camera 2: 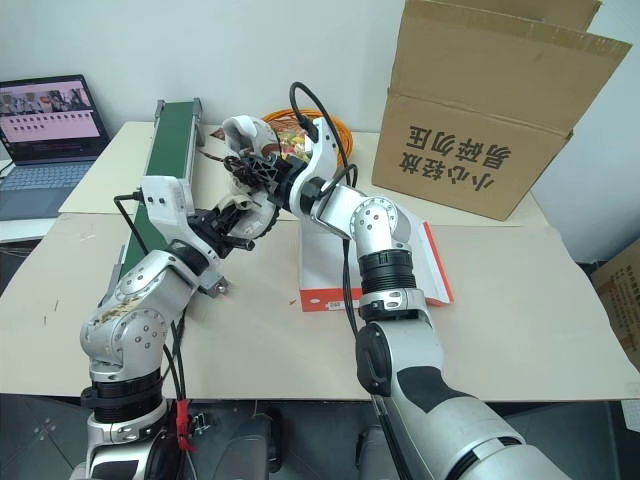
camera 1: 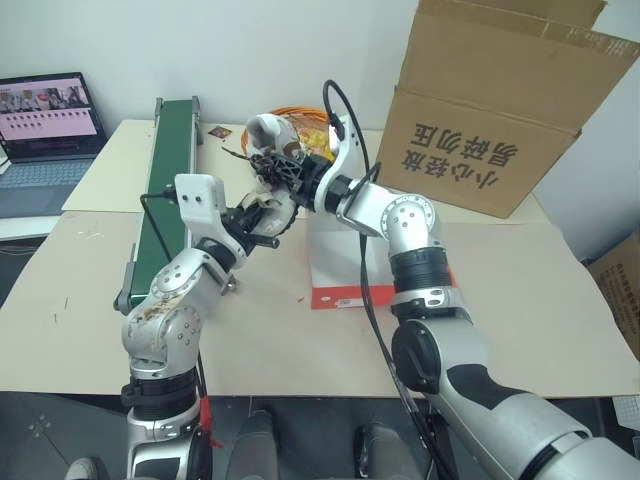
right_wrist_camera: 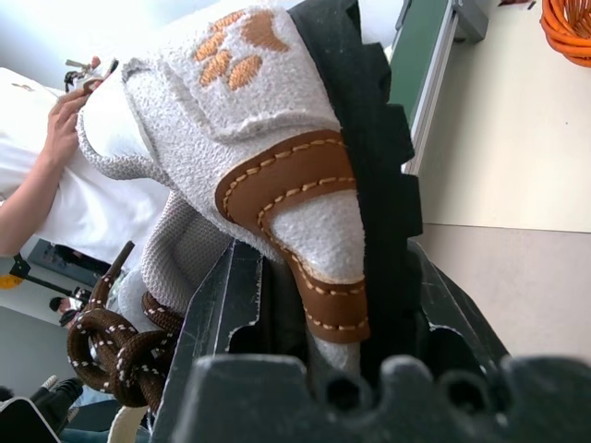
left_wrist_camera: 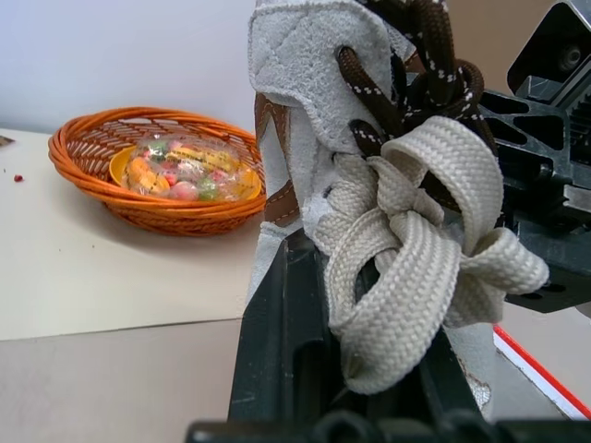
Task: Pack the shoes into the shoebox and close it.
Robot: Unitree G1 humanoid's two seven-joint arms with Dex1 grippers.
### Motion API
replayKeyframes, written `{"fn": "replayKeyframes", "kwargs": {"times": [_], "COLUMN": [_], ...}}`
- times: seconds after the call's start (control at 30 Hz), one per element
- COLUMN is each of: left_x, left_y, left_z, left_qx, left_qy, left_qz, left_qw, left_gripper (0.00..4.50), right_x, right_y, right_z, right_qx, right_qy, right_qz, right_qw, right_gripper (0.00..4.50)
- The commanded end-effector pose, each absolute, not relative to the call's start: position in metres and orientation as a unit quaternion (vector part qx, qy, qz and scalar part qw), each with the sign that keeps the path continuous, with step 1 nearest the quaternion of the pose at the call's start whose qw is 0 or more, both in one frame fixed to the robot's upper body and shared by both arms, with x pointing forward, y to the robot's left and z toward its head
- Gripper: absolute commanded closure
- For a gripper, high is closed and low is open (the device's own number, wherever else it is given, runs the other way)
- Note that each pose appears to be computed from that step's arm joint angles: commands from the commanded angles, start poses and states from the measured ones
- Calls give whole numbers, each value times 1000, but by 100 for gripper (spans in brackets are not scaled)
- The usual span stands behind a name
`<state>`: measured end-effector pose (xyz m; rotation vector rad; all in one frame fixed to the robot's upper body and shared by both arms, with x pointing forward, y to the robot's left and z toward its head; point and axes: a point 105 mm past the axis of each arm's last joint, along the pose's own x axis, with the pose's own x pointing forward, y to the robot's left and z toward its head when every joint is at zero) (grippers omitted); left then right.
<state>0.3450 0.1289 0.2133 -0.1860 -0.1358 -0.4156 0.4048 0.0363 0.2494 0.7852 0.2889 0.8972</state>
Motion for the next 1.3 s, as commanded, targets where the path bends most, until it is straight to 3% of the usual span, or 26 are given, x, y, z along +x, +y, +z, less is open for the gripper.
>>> {"fn": "replayKeyframes", "kwargs": {"times": [0.03,0.1,0.37,0.47,0.57,0.7,0.83,0.93,1.13,1.3], "left_x": [343,342,341,341,342,343,346,347,346,344], "left_y": [115,114,119,119,120,120,121,117,111,114], "left_z": [207,210,209,207,204,202,196,193,192,194], "left_qx": [-58,-57,-49,-49,-52,-52,-53,-55,-61,-60], "left_qy": [-55,-61,-66,-65,-63,-60,-52,-48,-50,-54], "left_qz": [-235,-238,-231,-228,-222,-218,-216,-219,-224,-221], "left_qw": [969,968,970,970,972,973,974,973,971,972], "left_gripper": [272,216,216,216,216,216,216,216,216,216], "right_x": [384,391,441,456,454,444,411,405,413,418], "right_y": [56,49,-27,-60,-72,-75,-59,-62,-69,-78], "right_z": [285,284,304,310,323,325,282,254,200,182], "right_qx": [402,403,392,339,232,167,92,65,48,19], "right_qy": [91,87,15,-9,-19,-9,85,125,176,185], "right_qz": [475,451,310,245,224,218,244,230,190,166], "right_qw": [778,792,866,908,946,962,962,963,965,968], "right_gripper": [340,340,340,340,340,340,340,340,340,340]}}
